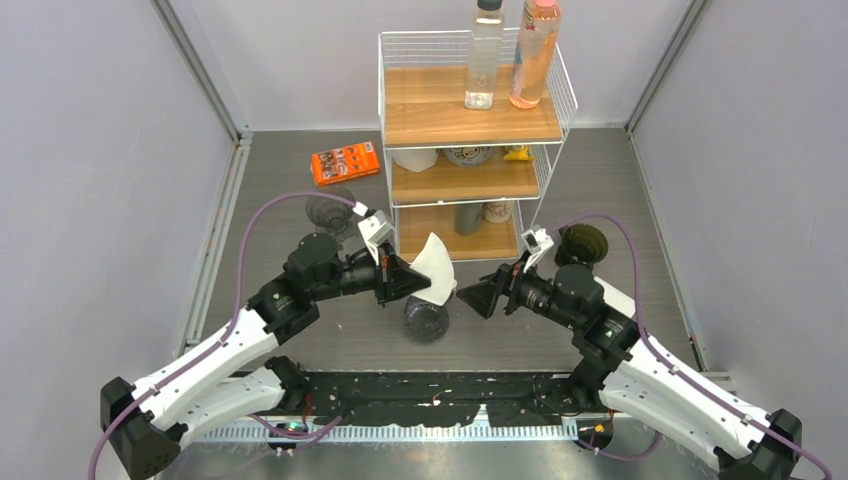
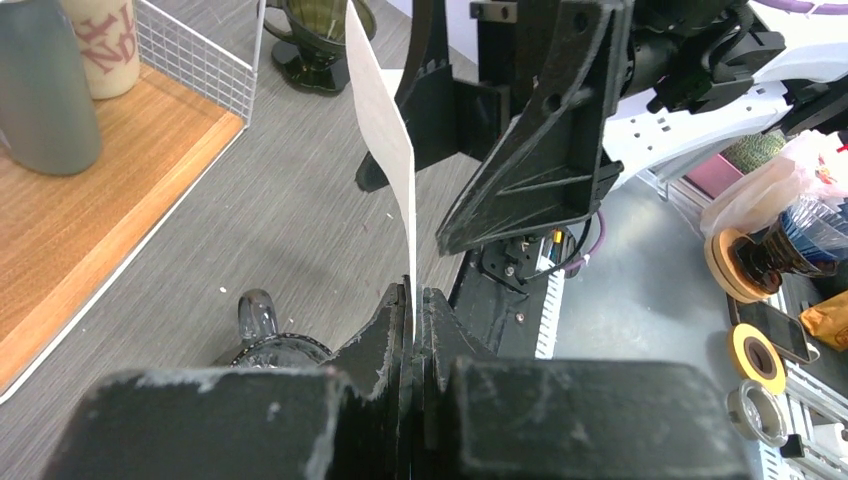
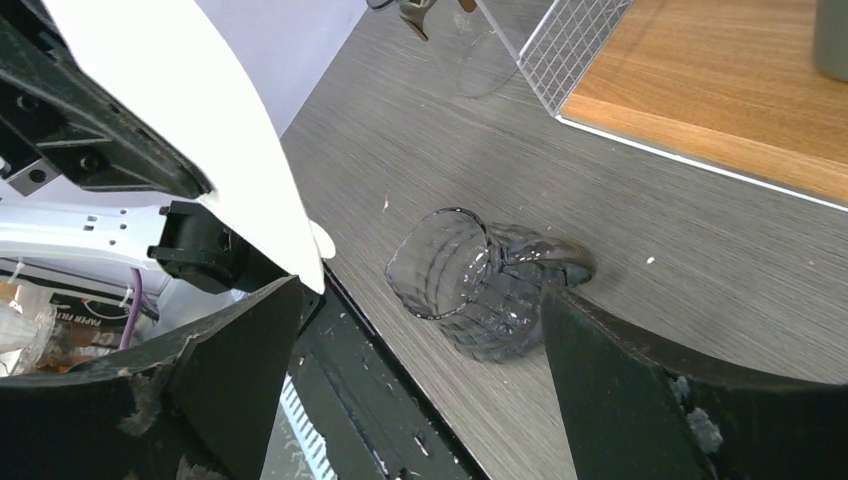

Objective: Place the coffee filter in the dripper

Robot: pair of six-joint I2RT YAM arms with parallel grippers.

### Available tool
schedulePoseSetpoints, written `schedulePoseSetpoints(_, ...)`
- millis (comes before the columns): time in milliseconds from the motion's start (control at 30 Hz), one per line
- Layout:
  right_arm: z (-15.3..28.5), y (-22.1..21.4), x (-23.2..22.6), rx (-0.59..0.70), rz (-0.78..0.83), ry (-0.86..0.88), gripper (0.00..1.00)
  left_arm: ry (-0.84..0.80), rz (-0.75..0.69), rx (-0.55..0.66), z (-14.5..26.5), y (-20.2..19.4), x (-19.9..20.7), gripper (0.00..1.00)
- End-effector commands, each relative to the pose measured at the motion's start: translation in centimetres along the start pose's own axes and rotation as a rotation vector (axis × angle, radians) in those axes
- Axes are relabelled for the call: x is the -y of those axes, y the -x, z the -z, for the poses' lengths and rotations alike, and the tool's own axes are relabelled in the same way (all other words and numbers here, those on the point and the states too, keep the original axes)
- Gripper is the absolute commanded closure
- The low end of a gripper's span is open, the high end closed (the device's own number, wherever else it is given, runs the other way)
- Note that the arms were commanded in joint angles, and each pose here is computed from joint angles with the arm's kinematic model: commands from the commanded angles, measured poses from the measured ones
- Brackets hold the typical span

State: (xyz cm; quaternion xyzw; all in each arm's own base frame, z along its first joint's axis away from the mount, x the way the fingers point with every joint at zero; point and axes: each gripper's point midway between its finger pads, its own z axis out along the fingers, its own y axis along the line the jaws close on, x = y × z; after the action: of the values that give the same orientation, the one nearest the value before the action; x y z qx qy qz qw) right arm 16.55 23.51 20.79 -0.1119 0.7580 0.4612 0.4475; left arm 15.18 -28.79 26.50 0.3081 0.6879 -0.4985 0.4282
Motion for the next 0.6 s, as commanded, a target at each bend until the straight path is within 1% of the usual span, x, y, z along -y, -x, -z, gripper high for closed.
schedulePoseSetpoints(0,-0.67,1.61,-2.00,0.043,-0.025,0.079,0.05,-0.049,-0.042,0.066,0.15,1.76,1.23,1.00)
schedulePoseSetpoints(467,-1.12,1.98,-2.05,0.063,-0.040,0.083,0.04,-0.097,-0.053,0.059,0.40,1.33,2.04,1.00)
schedulePoseSetpoints(567,-1.06,2.08,-1.39,0.063,-0.036,0.041,0.05,-0.100,-0.054,0.063,0.52,1.38,2.14,1.00)
